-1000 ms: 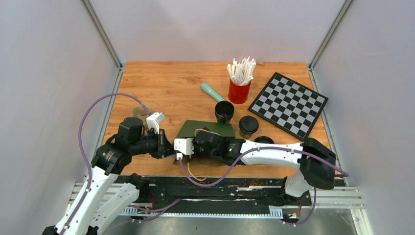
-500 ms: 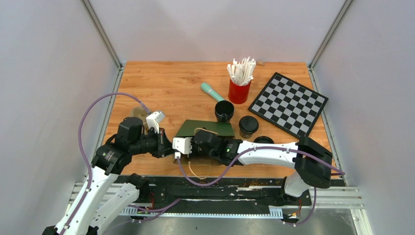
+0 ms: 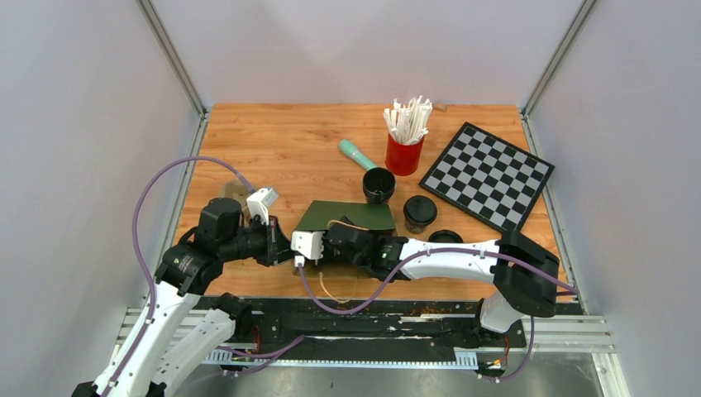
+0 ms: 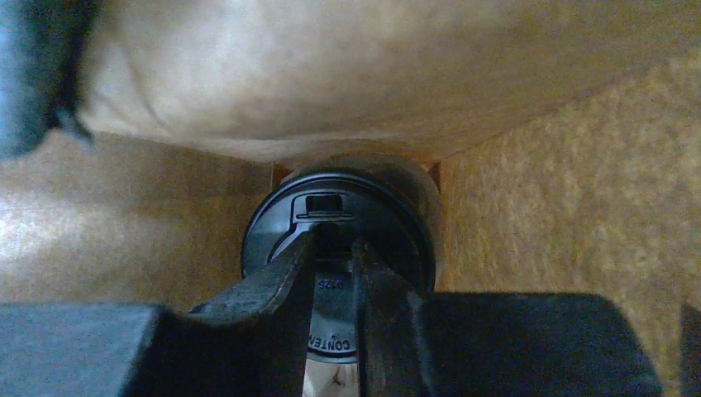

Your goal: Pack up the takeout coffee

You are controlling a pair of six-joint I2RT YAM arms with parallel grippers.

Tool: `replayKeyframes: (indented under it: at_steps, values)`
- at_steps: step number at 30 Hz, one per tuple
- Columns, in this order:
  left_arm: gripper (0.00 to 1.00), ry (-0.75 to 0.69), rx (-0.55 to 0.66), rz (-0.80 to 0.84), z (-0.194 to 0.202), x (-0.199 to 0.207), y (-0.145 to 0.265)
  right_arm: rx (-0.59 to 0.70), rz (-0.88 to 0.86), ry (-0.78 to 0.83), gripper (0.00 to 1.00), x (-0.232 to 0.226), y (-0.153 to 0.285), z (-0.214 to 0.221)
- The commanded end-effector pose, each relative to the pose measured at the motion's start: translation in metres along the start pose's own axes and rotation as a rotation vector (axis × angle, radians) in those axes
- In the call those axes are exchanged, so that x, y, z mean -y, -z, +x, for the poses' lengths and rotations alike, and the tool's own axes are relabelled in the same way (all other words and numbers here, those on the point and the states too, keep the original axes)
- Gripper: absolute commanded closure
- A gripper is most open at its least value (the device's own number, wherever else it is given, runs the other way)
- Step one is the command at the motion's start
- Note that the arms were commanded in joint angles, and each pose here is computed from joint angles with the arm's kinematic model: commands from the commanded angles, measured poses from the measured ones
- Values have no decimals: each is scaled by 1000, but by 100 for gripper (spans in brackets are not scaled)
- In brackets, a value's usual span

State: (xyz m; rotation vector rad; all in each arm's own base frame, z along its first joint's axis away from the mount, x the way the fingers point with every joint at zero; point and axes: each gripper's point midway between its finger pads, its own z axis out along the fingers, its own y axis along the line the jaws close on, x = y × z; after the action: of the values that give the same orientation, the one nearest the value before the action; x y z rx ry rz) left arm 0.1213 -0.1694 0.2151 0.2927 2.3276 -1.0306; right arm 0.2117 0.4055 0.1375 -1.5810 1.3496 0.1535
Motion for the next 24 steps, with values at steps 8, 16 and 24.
replayKeyframes:
  at_steps: [8,16,24]
  values:
    - [100,22,-26,13,6,2,-1,-18,53,-56,74,20,3,2]
    - [100,11,-36,-2,6,-2,-3,5,13,-100,73,20,20,-10]
    - [100,6,-43,-4,6,-3,-4,7,-8,-105,73,17,30,-10]
